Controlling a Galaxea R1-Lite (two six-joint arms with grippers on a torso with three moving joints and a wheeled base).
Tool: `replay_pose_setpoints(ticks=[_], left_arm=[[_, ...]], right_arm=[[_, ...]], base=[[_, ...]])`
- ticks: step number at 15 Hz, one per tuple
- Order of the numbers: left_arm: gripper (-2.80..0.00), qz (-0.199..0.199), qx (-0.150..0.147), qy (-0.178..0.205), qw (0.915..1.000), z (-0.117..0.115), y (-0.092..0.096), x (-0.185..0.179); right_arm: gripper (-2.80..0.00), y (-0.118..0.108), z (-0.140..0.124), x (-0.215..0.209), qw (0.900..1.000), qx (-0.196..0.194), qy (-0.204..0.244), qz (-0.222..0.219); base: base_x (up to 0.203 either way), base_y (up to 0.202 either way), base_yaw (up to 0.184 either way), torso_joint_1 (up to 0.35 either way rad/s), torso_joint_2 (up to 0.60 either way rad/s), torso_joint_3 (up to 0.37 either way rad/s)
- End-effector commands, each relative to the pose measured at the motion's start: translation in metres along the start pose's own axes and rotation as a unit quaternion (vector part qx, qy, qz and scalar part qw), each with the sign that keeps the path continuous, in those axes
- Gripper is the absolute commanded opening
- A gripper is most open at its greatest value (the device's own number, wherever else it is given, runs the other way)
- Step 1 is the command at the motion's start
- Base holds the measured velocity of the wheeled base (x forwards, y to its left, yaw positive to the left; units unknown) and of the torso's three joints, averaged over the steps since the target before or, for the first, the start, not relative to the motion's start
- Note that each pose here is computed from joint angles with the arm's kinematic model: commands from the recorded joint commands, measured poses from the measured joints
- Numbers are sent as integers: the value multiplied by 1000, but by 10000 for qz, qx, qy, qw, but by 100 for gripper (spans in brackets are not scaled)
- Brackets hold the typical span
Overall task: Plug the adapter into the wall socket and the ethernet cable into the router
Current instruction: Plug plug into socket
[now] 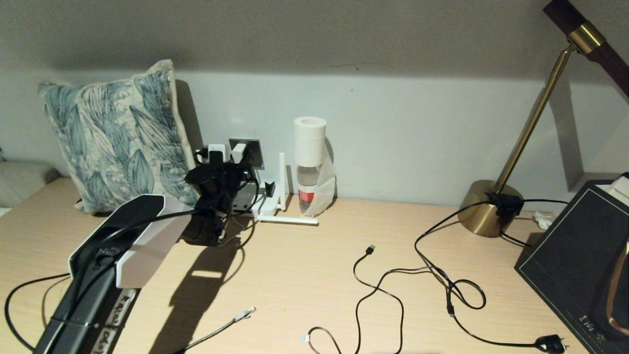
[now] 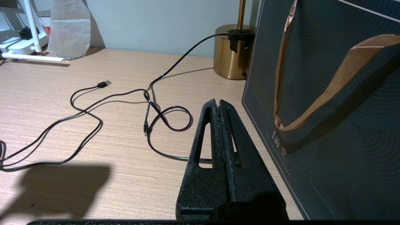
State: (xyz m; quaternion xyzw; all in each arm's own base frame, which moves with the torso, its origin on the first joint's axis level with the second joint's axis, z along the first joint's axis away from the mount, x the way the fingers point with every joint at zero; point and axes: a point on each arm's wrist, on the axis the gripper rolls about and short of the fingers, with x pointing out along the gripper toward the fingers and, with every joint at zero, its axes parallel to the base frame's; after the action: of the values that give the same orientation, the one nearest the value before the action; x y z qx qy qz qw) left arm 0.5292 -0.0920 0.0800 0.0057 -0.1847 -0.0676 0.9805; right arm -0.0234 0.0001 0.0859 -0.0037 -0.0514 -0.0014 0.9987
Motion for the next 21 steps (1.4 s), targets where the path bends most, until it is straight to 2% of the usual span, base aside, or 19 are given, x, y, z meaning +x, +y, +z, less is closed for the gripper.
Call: replay_pose_setpoints(ticks=[1,15,16,21], left_arm=[[-280,26,-4,-74,10000,-5,-1,2],[-280,30,-21,-151,9999,-4,-3,3],[0,16,-24,-167,9999,-4,-4,3],[0,32,-61,-211,9998,-4,-3,2]], right_arm=[[-280,0,-10,2,9998,-2,176,3],[-280,0,-10,2,9998,-2,176,5],[-280,0,-10,2,9998,-2,176,5],[-280,0,-10,2,9998,-2,176,-2]], base=[[0,0,0,0,0,0],[0,0,0,0,0,0],[0,0,0,0,0,0],[0,0,0,0,0,0]])
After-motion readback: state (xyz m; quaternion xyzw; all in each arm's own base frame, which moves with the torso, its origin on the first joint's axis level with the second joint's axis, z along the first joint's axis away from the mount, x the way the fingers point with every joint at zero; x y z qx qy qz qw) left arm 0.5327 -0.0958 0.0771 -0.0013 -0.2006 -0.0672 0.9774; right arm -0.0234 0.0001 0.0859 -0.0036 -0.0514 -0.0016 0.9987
